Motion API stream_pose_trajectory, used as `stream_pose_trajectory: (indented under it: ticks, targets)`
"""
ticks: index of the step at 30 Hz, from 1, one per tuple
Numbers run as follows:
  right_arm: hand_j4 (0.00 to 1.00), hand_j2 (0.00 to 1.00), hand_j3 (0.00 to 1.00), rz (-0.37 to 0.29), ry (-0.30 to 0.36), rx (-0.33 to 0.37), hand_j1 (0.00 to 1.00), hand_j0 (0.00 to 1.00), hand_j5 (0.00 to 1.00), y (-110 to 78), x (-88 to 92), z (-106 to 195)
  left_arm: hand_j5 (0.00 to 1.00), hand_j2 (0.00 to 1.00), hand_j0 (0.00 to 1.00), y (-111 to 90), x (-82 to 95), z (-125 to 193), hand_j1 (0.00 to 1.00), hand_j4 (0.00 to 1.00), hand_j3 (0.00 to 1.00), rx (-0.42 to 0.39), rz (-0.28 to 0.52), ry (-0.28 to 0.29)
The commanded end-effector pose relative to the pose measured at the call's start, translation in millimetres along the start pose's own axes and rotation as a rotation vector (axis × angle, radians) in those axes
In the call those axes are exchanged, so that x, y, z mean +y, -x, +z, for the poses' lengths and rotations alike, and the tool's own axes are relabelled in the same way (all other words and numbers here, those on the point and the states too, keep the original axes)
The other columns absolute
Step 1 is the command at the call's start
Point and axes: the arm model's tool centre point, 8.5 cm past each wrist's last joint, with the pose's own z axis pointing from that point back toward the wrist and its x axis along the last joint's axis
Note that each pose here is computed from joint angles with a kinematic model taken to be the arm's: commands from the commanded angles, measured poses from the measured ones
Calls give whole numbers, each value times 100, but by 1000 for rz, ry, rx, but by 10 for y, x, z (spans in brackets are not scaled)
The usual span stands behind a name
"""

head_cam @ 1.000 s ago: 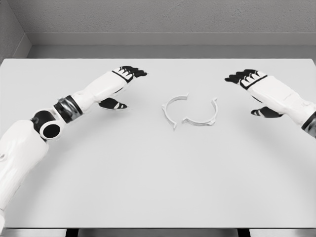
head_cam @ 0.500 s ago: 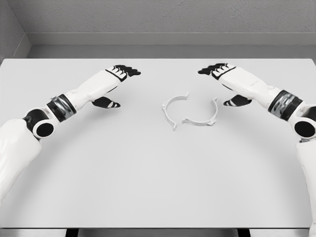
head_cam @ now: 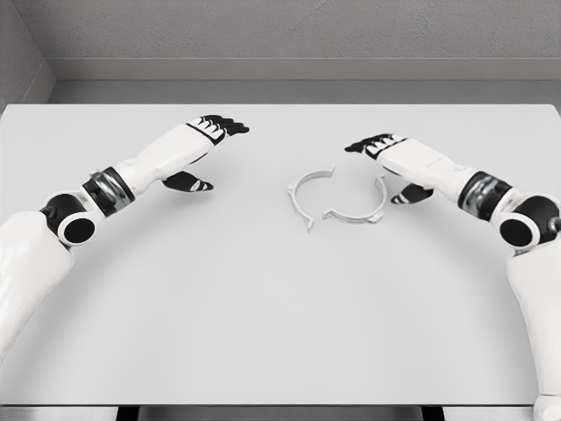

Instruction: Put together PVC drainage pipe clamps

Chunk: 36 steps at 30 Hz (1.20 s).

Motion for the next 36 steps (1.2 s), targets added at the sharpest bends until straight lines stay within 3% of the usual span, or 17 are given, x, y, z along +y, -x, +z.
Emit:
stream_pose_trajectory:
  ticks: [1, 10, 36]
  targets:
    - [100, 100, 100, -14, -5, 0, 100, 100, 100, -3, 39, -27, 100, 100, 100, 5, 13, 4, 100, 100, 100, 1, 5, -7]
    - [100, 100, 100, -20, -27, 19, 100, 100, 100, 59, 54, -112, 100, 100, 100, 9, 15, 9, 100, 100, 100, 2, 4, -6]
    - [100, 100, 100, -16, -10, -35, 100, 100, 100, -145, -18, -322, 100, 100, 100, 29, 29, 25, 100, 100, 100, 7, 1, -6]
